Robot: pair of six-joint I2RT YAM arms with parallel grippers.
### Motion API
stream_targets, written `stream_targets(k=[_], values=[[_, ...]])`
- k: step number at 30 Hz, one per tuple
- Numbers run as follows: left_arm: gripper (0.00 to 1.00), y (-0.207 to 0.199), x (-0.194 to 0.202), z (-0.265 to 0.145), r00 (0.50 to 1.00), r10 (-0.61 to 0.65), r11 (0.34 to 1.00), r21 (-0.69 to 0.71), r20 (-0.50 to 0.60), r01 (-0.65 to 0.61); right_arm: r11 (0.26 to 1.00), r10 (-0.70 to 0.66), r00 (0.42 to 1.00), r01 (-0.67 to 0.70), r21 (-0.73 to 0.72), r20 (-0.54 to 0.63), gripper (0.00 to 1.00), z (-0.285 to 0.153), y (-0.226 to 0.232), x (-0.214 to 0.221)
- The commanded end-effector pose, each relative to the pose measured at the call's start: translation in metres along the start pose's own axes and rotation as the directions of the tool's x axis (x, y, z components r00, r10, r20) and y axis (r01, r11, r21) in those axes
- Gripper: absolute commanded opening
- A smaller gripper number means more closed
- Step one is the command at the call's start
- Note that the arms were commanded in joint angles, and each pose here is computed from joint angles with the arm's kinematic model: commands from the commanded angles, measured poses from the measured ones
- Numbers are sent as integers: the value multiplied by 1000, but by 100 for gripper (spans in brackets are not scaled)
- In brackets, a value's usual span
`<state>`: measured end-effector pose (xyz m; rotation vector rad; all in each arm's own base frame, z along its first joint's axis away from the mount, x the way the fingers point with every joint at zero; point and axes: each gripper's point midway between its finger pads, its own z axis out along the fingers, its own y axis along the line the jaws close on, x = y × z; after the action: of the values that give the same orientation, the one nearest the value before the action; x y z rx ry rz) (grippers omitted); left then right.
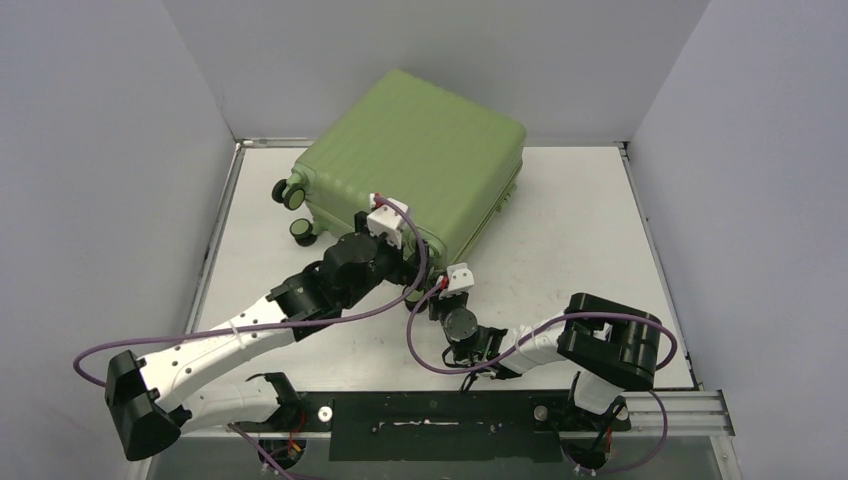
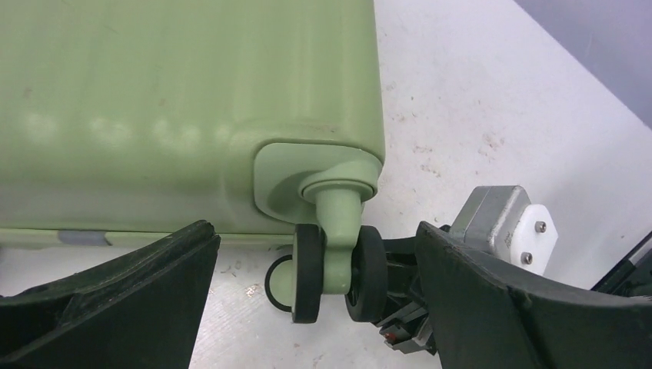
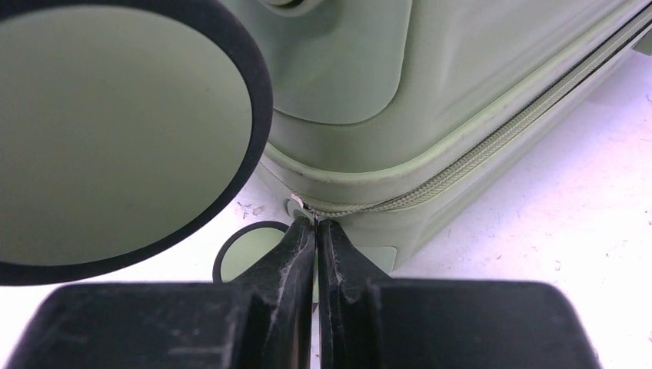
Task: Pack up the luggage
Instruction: Zip the luggage at the center of the board.
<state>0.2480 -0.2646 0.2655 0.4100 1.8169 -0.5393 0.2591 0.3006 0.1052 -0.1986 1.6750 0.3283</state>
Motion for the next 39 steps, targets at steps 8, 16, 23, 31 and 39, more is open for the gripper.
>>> stream_targets(k=[8,16,23,31,39], values=[[92,-21,25,29,987,40,998,57,-159,-31,998,42,998,-43,39,37,0,6,-7,-14],[68,-10,64,43,956,87,996,7,-280,-89,997,34,999,-36,75,28,0,1,-15,-12],[31,4,83,48,937,112,990,-49,-330,-136,992,48,998,-52,114,38,0,-5,-25,-14],[0,20,80,43,945,107,981,-121,-308,-150,975,40,998,-49,215,42,0,-15,-50,-15],[0,26,80,38,951,95,979,-147,-295,-144,958,33,998,-45,282,50,0,-22,-67,-18]])
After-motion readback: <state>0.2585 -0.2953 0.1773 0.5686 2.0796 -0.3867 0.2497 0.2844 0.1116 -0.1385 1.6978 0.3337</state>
